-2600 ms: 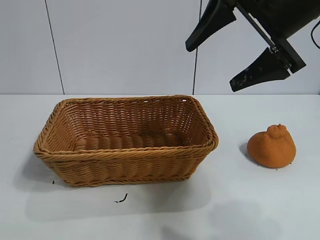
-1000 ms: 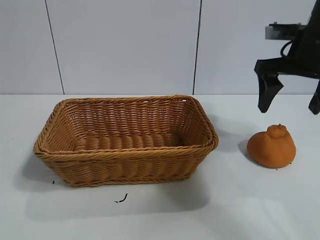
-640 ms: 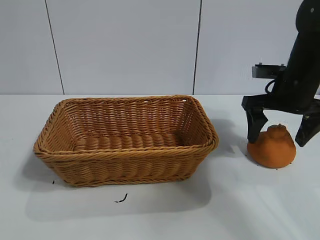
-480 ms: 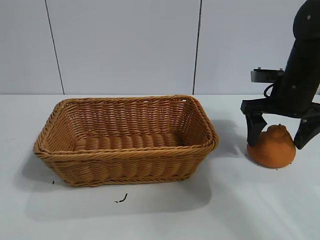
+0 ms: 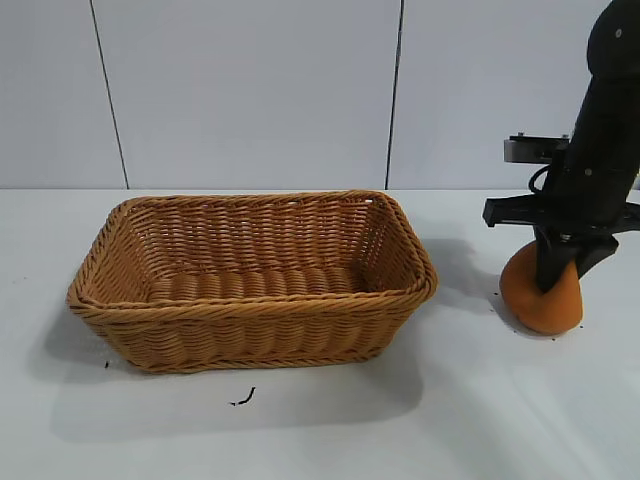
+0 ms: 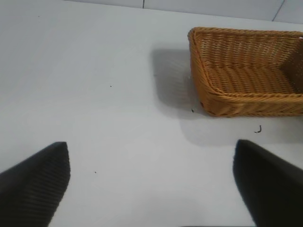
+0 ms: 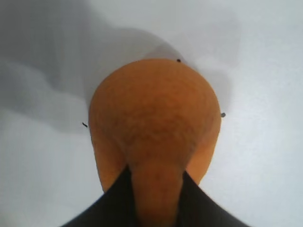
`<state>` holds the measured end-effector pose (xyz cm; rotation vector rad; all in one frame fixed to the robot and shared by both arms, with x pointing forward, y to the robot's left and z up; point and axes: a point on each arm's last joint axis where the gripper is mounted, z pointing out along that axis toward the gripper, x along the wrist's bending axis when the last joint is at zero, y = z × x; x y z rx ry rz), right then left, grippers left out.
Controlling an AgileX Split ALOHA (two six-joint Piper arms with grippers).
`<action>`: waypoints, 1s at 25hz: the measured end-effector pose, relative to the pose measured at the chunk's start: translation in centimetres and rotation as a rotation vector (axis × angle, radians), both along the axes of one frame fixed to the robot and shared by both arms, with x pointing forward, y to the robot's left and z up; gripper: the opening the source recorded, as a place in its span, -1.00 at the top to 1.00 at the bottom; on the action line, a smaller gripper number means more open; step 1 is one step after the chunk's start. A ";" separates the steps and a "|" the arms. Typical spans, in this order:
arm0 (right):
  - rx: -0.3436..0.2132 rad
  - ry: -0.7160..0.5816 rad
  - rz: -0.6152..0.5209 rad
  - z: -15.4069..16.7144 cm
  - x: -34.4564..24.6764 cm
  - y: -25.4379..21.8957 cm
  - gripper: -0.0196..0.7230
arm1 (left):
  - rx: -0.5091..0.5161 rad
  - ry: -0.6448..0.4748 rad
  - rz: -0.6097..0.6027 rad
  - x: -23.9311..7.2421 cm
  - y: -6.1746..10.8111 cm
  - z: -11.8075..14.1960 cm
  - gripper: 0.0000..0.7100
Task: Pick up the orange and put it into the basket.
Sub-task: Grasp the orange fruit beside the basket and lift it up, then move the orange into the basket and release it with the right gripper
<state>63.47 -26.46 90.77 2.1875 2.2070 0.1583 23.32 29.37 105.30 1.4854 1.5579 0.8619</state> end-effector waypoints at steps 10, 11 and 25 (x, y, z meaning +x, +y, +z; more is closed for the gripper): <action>0.009 -0.108 0.027 8.1 -0.2 0.0 0.71 | 0.000 0.000 0.000 0.0 0.0 0.0 -0.90; 0.011 -0.137 0.029 9.6 -0.1 0.0 0.71 | 0.000 0.000 0.000 0.0 0.0 0.0 -0.90; 0.043 -0.204 0.150 15.8 -0.7 4.2 0.71 | 0.000 0.000 0.000 0.0 0.0 0.0 -0.90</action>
